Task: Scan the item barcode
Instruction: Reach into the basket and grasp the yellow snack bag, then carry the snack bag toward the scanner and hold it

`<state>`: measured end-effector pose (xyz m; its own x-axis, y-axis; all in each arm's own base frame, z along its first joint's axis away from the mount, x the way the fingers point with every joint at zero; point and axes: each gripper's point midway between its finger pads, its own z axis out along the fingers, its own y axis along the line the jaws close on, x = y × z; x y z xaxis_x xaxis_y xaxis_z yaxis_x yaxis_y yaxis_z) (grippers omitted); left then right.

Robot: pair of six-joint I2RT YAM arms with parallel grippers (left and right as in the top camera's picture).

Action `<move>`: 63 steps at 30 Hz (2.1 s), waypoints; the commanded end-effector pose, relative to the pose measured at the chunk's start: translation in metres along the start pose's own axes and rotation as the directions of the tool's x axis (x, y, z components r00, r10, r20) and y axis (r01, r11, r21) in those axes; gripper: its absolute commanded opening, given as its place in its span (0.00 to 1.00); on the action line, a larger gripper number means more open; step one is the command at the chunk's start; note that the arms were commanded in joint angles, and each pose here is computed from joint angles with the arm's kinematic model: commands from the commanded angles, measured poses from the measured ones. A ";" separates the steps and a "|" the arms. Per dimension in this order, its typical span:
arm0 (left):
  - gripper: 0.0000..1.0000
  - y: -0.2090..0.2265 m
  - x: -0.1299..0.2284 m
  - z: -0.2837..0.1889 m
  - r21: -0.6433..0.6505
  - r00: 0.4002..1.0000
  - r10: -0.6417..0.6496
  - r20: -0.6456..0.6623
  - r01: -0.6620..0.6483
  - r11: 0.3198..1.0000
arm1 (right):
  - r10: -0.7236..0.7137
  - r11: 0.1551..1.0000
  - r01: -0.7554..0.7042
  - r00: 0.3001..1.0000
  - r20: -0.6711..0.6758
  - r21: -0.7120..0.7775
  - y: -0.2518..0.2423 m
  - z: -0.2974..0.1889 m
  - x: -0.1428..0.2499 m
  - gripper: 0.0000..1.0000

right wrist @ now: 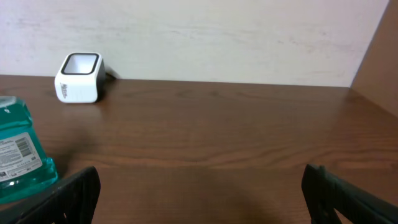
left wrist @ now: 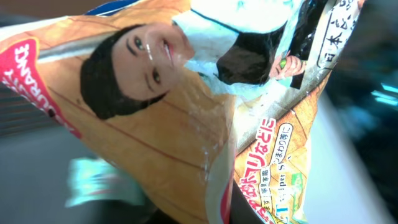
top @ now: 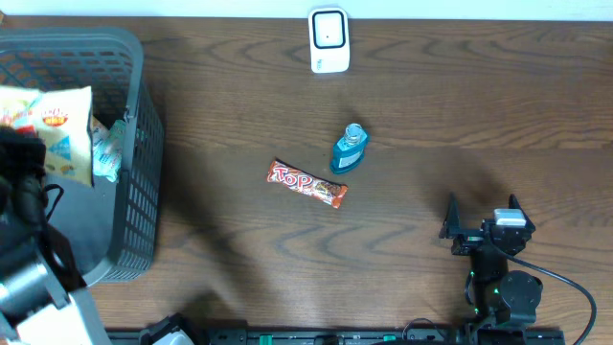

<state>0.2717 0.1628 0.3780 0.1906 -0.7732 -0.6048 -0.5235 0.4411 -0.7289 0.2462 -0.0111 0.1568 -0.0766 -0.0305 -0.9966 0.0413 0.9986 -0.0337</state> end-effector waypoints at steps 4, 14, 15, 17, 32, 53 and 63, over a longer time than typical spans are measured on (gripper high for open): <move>0.07 -0.084 0.062 -0.052 0.399 0.957 0.127 -0.261 -0.013 0.917 | -0.009 1.000 0.009 1.000 0.000 -0.009 0.002 0.000 0.000 0.99; 0.07 -0.150 0.179 -0.102 0.751 0.753 0.575 -0.319 -0.169 0.638 | -0.009 1.000 0.009 1.000 0.000 -0.009 0.002 0.000 0.000 0.99; 0.07 -0.157 0.194 -0.110 0.799 0.717 0.638 -0.281 -0.193 0.570 | -0.009 1.000 0.009 1.000 0.000 -0.009 0.002 0.000 0.000 0.99; 0.07 -0.166 0.221 -0.120 0.857 0.655 0.720 -0.230 -0.214 0.469 | -0.009 1.000 0.009 1.000 0.000 -0.009 0.002 0.000 0.000 0.99; 0.07 -0.154 0.436 -0.138 0.946 0.246 0.967 -0.059 -0.296 0.133 | -0.009 1.000 0.009 1.000 0.000 -0.009 0.002 0.000 0.000 0.99; 0.07 -0.070 0.573 -0.154 0.971 -0.075 0.993 -0.088 -0.229 0.068 | -0.009 1.000 0.009 1.000 0.000 -0.009 0.002 0.000 0.000 0.99; 0.08 -0.034 0.606 -0.136 0.964 -0.165 0.980 -0.114 -0.257 0.069 | -0.009 1.000 0.009 1.000 0.000 -0.009 0.002 0.000 0.000 0.99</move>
<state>0.2859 -0.3797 0.0880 -0.6476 0.4968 -0.5778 0.7102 0.6683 -0.2213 0.2462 -0.0111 0.1568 -0.0766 -0.0305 -0.9966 0.0413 0.9986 -0.0337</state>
